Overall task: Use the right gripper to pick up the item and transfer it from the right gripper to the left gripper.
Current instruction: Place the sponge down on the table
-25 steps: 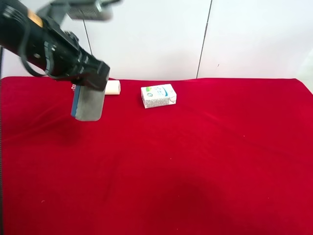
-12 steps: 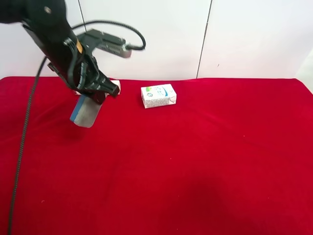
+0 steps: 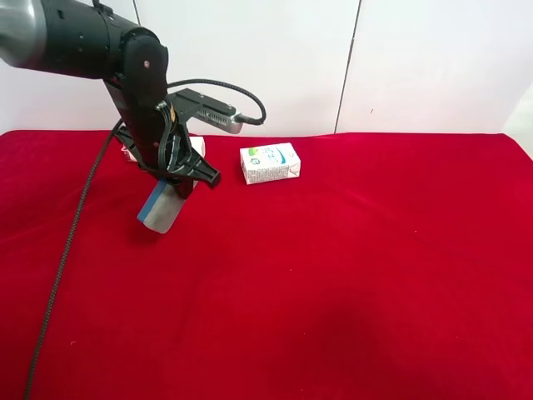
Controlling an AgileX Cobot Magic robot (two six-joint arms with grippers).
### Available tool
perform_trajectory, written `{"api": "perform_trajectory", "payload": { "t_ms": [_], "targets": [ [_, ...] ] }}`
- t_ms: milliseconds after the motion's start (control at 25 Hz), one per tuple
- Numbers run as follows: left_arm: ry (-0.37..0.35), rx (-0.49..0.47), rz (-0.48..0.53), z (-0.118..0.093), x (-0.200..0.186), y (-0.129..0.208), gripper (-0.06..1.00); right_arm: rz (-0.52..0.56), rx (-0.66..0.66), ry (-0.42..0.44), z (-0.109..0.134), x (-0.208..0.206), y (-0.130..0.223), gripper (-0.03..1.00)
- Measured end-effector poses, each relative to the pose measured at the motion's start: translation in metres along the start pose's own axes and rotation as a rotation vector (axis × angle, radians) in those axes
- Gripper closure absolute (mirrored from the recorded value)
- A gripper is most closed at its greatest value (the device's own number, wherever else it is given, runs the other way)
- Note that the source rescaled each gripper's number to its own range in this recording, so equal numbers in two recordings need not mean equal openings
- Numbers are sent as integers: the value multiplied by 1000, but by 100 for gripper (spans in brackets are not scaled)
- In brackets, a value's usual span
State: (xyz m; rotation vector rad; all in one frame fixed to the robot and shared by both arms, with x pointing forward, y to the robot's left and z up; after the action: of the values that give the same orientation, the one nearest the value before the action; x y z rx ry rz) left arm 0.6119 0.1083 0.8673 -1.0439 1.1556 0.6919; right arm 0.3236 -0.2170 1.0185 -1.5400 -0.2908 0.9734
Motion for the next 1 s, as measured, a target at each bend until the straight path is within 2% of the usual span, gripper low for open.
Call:
{"api": "perform_trajectory", "payload": {
  "t_ms": [320, 440, 600, 800, 1000],
  "targets": [
    [-23, 15, 39, 4, 2, 6, 94, -13, 2, -9, 2, 2, -1, -3],
    [-38, 28, 47, 7, 1, 7, 94, 31, 4, -8, 2, -3, 4, -3],
    [-41, 31, 45, 8, 1, 7, 94, 187, -48, 28, -6, -9, 31, -3],
    [-37, 28, 24, 7, 2, 3, 94, 199, -76, 18, -5, -7, 35, -3],
    [-39, 29, 57, 6, 20, 8, 94, 200, -73, 10, -3, -7, 36, -3]
  ]
}}
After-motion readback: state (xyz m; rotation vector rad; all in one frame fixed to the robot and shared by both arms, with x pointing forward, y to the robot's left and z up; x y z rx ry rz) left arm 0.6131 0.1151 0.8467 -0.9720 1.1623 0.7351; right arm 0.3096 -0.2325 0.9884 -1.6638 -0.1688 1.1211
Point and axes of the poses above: a point on each arm's last joint axis where the gripper is mounted, x pointing out along that axis toward the gripper, z along the wrist's bending axis when the last joint is at zero, y = z × x, the point moved 10 cm from there along x, pointing out along that axis toward the gripper, and after that the axes turned 5 degrees about -x, right-handed, at the moved point
